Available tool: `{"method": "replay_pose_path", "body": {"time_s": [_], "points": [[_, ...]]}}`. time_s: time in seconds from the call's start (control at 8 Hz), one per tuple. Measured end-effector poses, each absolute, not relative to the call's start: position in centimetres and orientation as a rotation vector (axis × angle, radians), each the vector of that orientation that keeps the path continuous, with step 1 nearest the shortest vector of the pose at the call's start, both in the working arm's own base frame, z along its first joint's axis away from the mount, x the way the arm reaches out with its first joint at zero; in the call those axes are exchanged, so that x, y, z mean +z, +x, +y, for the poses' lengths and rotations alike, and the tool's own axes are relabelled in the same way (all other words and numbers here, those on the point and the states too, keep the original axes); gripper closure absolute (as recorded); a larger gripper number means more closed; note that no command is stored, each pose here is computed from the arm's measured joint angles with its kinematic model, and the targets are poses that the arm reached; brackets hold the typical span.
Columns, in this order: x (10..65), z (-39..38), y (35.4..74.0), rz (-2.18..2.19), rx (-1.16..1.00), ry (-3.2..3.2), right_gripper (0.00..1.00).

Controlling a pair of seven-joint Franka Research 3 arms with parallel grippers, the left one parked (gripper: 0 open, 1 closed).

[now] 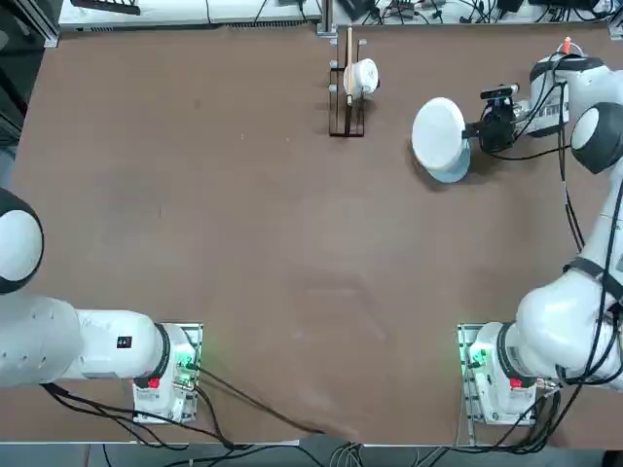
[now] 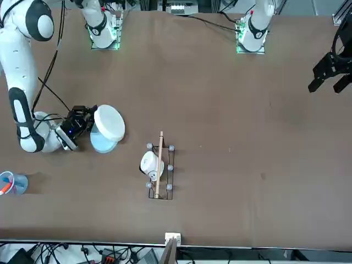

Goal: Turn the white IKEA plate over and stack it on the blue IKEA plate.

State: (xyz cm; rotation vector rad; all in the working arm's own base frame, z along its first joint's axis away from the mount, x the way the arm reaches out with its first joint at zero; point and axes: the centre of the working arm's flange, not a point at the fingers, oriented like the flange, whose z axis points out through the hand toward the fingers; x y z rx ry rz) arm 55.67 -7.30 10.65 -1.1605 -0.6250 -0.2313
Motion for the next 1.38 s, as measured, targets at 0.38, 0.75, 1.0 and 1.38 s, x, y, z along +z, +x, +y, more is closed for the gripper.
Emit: {"method": "replay_pose_path", "body": {"time_s": [0.38,0.75,1.0,1.38], "points": [[10.5,-8.6,56.6,-0.663,-0.243,-1.214,0.97],[10.2,-9.2,56.8,-0.673,-0.239,-1.244,0.95],[10.0,-9.3,56.7,-0.678,-0.232,-1.259,0.82],[10.0,-9.7,56.8,-0.679,-0.237,-1.27,0.47]]}}
